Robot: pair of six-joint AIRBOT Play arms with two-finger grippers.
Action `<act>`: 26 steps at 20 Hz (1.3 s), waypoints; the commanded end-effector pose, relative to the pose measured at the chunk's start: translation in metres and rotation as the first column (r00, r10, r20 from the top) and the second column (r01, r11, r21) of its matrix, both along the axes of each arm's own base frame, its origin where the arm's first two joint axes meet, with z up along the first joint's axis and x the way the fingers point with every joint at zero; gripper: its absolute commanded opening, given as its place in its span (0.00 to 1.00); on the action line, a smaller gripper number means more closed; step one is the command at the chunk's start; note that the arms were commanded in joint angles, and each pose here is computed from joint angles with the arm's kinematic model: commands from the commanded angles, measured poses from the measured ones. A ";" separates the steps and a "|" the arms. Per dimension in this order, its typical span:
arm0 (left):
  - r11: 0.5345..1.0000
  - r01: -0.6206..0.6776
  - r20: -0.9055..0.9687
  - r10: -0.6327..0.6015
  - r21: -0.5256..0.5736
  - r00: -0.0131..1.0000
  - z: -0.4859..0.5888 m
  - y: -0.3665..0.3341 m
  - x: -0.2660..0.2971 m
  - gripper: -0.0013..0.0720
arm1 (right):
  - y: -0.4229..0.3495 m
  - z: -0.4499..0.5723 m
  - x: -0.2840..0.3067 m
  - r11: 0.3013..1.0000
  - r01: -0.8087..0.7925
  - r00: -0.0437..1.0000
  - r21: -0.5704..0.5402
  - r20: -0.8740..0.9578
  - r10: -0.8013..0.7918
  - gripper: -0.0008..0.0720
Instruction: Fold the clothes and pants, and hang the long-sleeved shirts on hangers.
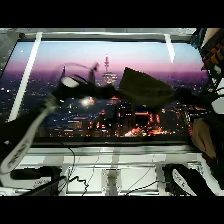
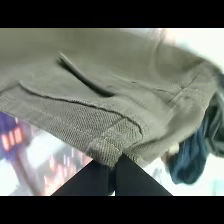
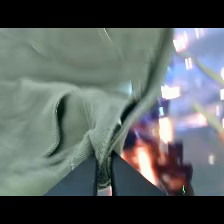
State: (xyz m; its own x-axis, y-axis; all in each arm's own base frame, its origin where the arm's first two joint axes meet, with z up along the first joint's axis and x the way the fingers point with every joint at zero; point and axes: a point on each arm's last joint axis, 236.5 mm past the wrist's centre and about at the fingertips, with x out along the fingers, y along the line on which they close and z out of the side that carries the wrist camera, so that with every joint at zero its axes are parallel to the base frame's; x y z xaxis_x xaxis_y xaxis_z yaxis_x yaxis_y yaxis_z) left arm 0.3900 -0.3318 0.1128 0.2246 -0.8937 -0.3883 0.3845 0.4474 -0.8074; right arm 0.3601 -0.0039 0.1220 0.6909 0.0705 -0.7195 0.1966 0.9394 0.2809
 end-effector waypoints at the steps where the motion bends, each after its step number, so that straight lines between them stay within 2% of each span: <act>1: 0.996 -0.080 0.318 0.084 -0.026 0.944 0.106 0.066 0.013 0.04 | 0.054 0.079 0.015 0.974 -0.198 0.962 0.111 0.211 0.172 0.07; 3: 0.988 -0.145 0.472 0.153 -0.054 0.868 0.163 0.095 0.004 0.04 | 0.103 0.150 0.010 0.912 -0.387 0.863 0.138 0.401 0.306 0.07; 6: 0.956 -0.260 0.633 0.285 -0.135 0.719 0.245 0.136 -0.025 0.04 | 0.139 0.243 -0.018 0.852 -0.516 0.724 0.089 0.576 0.378 0.07; 9: 0.926 -0.304 0.754 0.363 -0.225 0.548 0.316 0.160 -0.082 0.04 | 0.162 0.301 -0.070 0.797 -0.604 0.606 -0.001 0.649 0.460 0.07; 11: 0.925 -0.283 0.801 0.363 -0.251 0.477 0.342 0.161 -0.124 0.04 | 0.176 0.319 -0.113 0.746 -0.665 0.544 -0.034 0.662 0.515 0.07; 13: 0.926 -0.256 0.814 0.368 -0.277 0.450 0.358 0.161 -0.159 0.04 | 0.185 0.326 -0.147 0.711 -0.703 0.516 -0.024 0.670 0.533 0.06; 15: 0.912 -0.320 0.789 0.390 -0.258 0.475 0.351 0.169 -0.161 0.04 | 0.180 0.308 -0.147 0.725 -0.688 0.561 -0.026 0.616 0.554 0.06; 17: 0.865 -0.465 0.699 0.450 -0.188 0.555 0.315 0.190 -0.126 0.04 | 0.163 0.265 -0.111 0.794 -0.607 0.697 0.042 0.508 0.506 0.06; 19: 0.843 -0.532 0.637 0.453 -0.078 0.624 0.262 0.200 -0.081 0.04 | 0.151 0.203 -0.065 0.841 -0.533 0.802 0.097 0.376 0.464 0.06; 23: 0.878 -0.461 0.331 0.402 0.124 0.854 0.098 0.166 0.003 0.04 | 0.159 0.076 0.020 0.855 -0.412 0.911 0.316 0.169 0.377 0.07; 25: 0.892 -0.392 0.242 0.338 0.227 0.910 0.012 0.134 0.037 0.05 | 0.156 0.020 0.062 0.869 -0.321 0.946 0.376 0.093 0.309 0.07; 26: 0.888 -0.405 0.186 0.369 0.217 0.910 -0.015 0.123 0.054 0.05 | 0.153 -0.005 0.081 0.879 -0.280 0.958 0.386 0.061 0.279 0.07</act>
